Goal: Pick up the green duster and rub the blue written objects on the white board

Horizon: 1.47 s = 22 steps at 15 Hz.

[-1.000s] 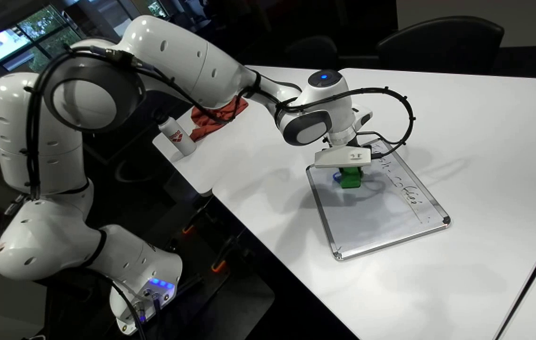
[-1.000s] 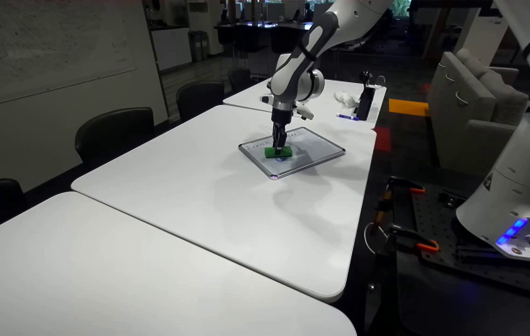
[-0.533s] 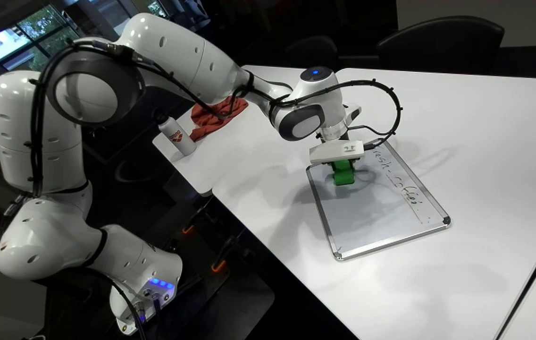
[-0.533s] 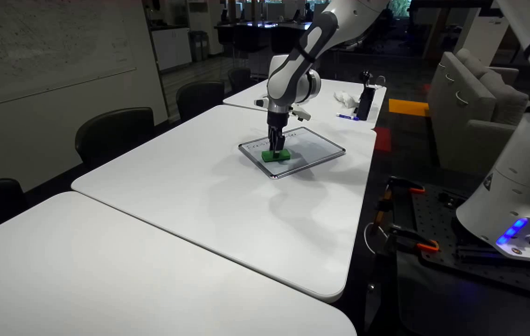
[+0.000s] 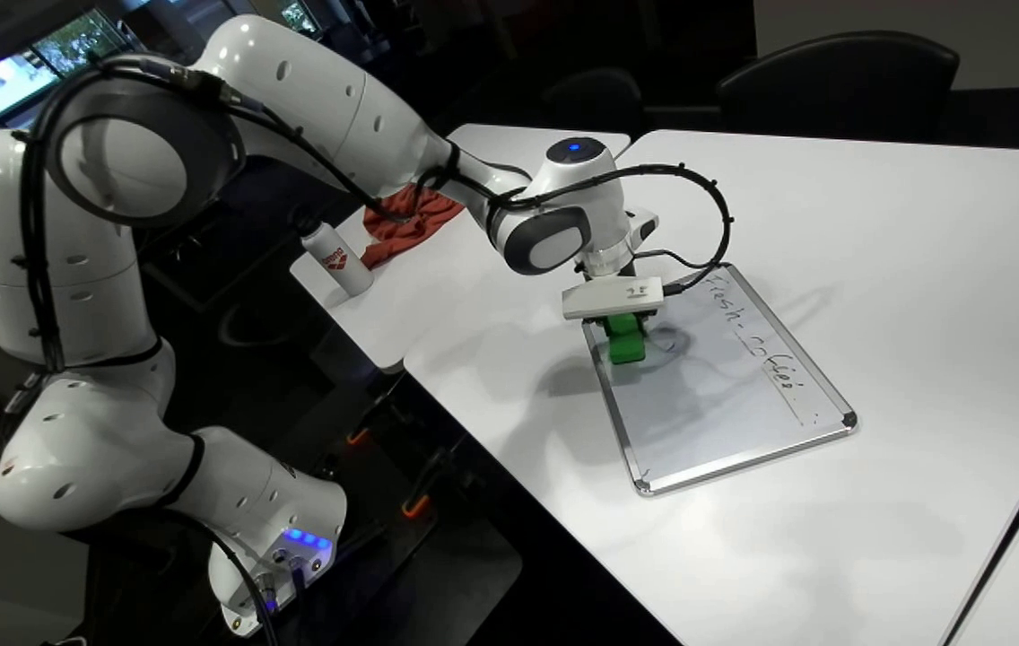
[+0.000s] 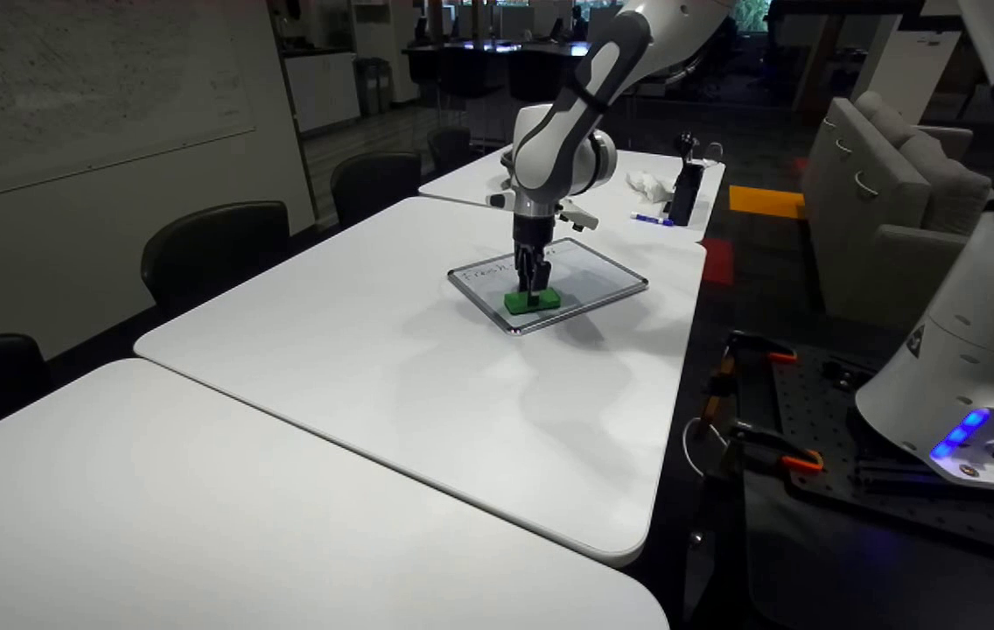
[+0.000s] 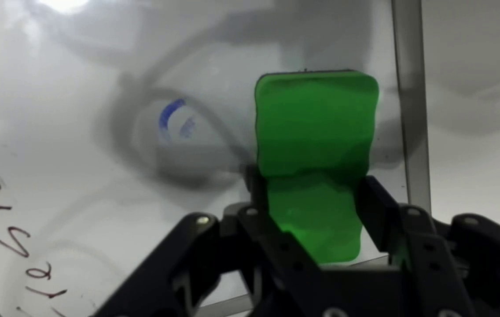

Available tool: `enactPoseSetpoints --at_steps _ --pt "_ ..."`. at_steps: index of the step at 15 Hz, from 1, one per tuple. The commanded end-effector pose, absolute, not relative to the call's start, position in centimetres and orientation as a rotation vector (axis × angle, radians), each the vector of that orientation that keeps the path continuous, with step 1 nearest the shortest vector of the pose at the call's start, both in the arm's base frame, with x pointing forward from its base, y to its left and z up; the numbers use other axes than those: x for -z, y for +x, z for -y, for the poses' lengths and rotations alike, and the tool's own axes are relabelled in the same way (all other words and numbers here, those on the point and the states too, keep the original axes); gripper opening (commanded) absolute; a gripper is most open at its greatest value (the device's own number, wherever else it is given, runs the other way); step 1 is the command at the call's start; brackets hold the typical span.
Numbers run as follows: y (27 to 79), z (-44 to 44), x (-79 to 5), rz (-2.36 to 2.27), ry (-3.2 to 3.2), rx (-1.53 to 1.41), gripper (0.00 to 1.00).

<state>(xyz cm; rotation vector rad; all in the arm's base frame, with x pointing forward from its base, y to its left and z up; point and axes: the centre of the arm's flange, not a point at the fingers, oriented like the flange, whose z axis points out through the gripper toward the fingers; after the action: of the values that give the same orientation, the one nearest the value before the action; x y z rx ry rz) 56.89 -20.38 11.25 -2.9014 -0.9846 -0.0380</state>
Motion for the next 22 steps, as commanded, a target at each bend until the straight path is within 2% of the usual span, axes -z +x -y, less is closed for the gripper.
enactPoseSetpoints --at_steps 1,13,22 --pt "54.0 20.8 -11.1 0.980 -2.941 0.047 0.29" --pt "54.0 28.5 -11.3 0.737 -3.150 0.196 0.29" --pt "54.8 27.1 -14.2 0.657 -3.216 0.307 0.29"
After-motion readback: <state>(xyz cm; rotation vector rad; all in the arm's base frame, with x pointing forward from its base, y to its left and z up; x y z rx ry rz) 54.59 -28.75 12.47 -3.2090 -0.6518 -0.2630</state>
